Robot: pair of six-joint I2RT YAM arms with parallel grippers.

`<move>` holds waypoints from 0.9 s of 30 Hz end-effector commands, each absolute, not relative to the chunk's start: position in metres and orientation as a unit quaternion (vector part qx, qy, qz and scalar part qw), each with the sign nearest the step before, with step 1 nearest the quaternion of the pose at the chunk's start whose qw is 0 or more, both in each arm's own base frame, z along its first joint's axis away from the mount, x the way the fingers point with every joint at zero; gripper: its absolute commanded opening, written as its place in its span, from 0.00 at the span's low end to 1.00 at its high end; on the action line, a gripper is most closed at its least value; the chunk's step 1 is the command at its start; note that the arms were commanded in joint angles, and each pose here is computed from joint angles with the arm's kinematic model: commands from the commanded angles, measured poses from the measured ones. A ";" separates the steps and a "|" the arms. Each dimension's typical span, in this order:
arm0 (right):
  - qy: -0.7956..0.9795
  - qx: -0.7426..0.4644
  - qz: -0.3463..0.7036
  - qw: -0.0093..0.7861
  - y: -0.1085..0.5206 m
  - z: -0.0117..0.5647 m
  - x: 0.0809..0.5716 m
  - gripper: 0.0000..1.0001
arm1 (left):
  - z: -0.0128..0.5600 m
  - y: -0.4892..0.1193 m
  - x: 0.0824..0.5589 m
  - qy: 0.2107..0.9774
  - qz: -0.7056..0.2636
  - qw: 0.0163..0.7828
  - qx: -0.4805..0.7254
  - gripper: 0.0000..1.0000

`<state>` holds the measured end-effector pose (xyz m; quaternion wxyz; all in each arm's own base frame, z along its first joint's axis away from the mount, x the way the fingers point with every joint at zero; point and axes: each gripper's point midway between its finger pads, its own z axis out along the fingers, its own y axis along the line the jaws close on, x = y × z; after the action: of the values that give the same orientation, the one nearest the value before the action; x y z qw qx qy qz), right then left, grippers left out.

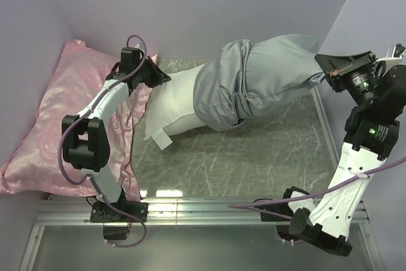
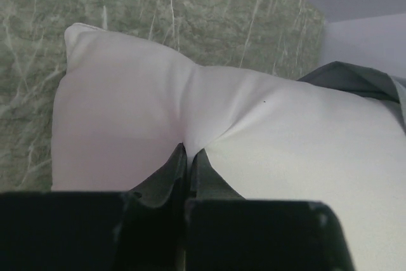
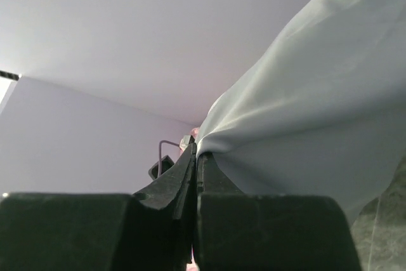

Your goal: Remove the pillowcase from the pillow

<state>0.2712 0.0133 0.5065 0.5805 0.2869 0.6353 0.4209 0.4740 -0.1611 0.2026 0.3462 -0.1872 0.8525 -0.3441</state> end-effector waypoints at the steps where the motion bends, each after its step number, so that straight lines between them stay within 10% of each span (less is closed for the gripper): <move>1: 0.546 0.241 0.353 0.720 -0.001 0.600 0.242 0.00 | 0.178 -0.072 0.508 0.856 -0.216 0.391 -0.260 0.00; 19: 0.468 0.171 0.397 0.771 0.007 0.697 0.220 0.00 | 0.131 -0.050 0.519 0.858 -0.198 0.368 -0.300 0.00; 27: 0.529 0.152 0.417 0.724 0.016 0.643 0.262 0.00 | 0.148 -0.089 0.516 0.871 -0.237 0.364 -0.231 0.00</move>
<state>0.2547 0.0060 0.6492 0.7089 0.1985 0.5245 0.4278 0.5143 -0.0898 0.1549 0.3615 -0.2551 0.8559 -0.2676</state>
